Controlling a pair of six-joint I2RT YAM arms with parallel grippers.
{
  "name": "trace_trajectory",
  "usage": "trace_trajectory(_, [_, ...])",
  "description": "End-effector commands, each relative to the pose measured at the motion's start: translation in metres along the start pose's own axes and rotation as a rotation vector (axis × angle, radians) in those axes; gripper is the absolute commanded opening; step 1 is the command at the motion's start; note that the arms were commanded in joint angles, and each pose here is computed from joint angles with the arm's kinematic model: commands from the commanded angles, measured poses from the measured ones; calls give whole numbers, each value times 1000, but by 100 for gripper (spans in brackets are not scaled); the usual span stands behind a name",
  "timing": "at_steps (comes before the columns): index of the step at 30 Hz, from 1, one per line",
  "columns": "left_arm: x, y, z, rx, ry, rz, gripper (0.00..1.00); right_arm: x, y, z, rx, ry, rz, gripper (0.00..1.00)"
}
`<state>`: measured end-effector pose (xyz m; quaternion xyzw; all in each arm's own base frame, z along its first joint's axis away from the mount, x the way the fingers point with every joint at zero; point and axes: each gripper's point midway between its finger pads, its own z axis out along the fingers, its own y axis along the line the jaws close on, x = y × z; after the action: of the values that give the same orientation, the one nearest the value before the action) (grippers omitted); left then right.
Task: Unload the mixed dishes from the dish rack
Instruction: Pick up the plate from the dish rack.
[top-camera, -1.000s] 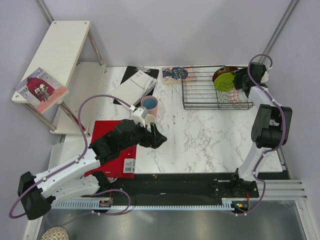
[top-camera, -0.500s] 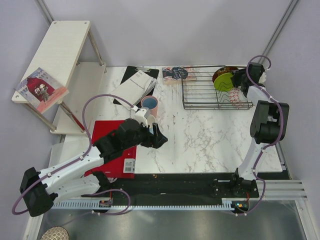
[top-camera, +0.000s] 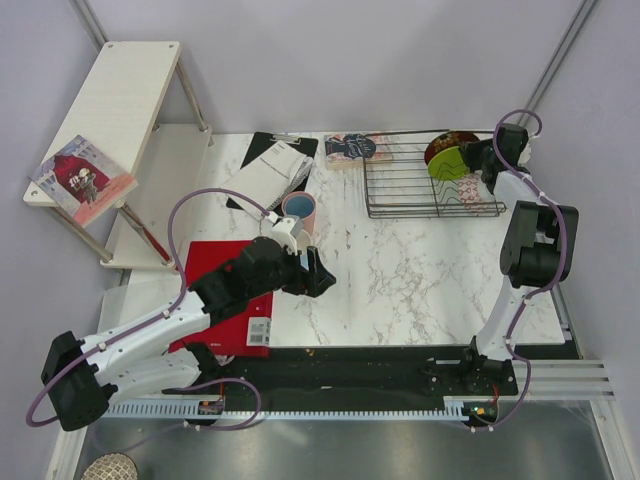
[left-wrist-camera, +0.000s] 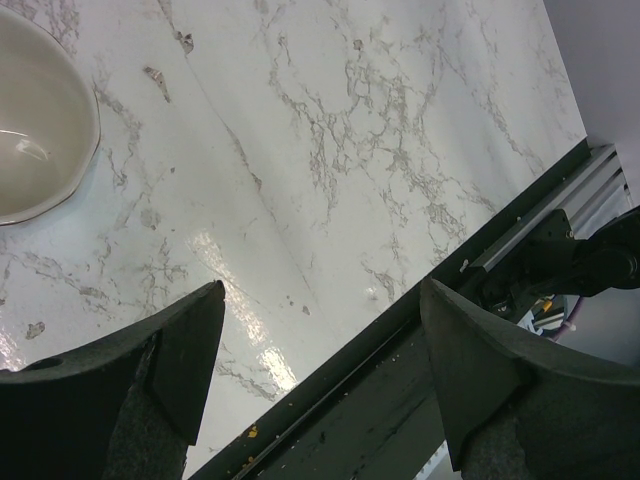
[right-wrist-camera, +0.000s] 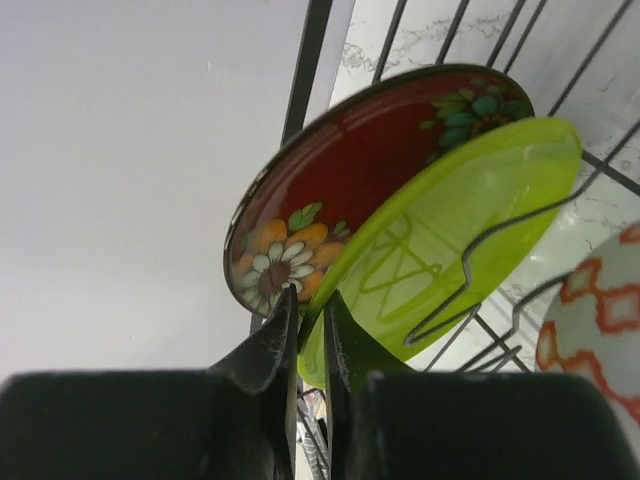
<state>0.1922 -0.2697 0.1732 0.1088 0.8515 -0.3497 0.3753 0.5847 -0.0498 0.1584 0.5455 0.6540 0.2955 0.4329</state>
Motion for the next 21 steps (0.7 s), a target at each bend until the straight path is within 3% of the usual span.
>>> trace_trajectory(1, [-17, -12, -1, 29, -57, -31, 85, -7, 27, -3, -77, -13, -14, 9])
trace_trajectory(3, [-17, -12, -1, 30, -53, -31, 85, -7, 31, -6, -86, -10, -19, 0])
trace_trajectory(21, [-14, -12, -6, 42, -58, -41, 85, -2, 81, -64, -257, 30, -29, 0])
